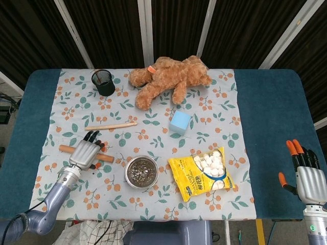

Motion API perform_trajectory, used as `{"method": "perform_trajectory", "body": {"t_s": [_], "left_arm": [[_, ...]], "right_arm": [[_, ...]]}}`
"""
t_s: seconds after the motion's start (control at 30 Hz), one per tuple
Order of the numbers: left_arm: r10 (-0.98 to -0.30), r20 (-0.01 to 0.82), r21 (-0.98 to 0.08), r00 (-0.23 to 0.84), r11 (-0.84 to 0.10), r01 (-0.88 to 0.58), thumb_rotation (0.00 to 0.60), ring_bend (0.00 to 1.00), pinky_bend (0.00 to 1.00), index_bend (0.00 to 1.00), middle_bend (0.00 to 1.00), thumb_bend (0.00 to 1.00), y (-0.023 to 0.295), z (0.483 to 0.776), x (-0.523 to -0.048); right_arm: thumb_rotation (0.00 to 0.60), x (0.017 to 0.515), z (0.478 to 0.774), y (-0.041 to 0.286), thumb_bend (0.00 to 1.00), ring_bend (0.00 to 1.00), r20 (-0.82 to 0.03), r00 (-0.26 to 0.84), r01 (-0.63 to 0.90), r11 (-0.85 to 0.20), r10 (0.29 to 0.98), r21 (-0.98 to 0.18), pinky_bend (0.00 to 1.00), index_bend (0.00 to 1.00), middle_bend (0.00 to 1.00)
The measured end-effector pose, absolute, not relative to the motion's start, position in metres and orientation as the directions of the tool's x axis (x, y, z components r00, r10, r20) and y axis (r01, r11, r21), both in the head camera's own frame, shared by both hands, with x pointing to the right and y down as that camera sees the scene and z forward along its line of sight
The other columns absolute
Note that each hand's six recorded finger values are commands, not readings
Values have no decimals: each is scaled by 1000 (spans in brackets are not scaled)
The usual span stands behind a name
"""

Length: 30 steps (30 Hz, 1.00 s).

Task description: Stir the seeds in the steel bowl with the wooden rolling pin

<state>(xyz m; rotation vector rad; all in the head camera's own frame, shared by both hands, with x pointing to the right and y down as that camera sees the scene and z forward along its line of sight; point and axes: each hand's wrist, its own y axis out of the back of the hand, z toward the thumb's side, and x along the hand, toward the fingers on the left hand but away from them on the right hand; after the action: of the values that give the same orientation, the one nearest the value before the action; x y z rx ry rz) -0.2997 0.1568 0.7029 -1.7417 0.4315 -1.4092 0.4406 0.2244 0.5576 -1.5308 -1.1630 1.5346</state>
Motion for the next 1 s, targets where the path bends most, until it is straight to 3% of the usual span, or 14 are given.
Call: {"method": "perform_trajectory", "body": {"t_s": [0.77,1.0], "left_arm": [[-694,649,-760,311,-609,228,600,62,70,458,426,376,157,715,-290],[-695,649,-760,311,-609,225,600,96,74,501,515,441,157,715,-290]], "right_arm": [[600,441,558,224,415,0,-391,-90,130,-378,916,-917,0,0,0],[600,441,558,224,415,0,-391,-91,131,-378,916,-916,0,0,0]]}}
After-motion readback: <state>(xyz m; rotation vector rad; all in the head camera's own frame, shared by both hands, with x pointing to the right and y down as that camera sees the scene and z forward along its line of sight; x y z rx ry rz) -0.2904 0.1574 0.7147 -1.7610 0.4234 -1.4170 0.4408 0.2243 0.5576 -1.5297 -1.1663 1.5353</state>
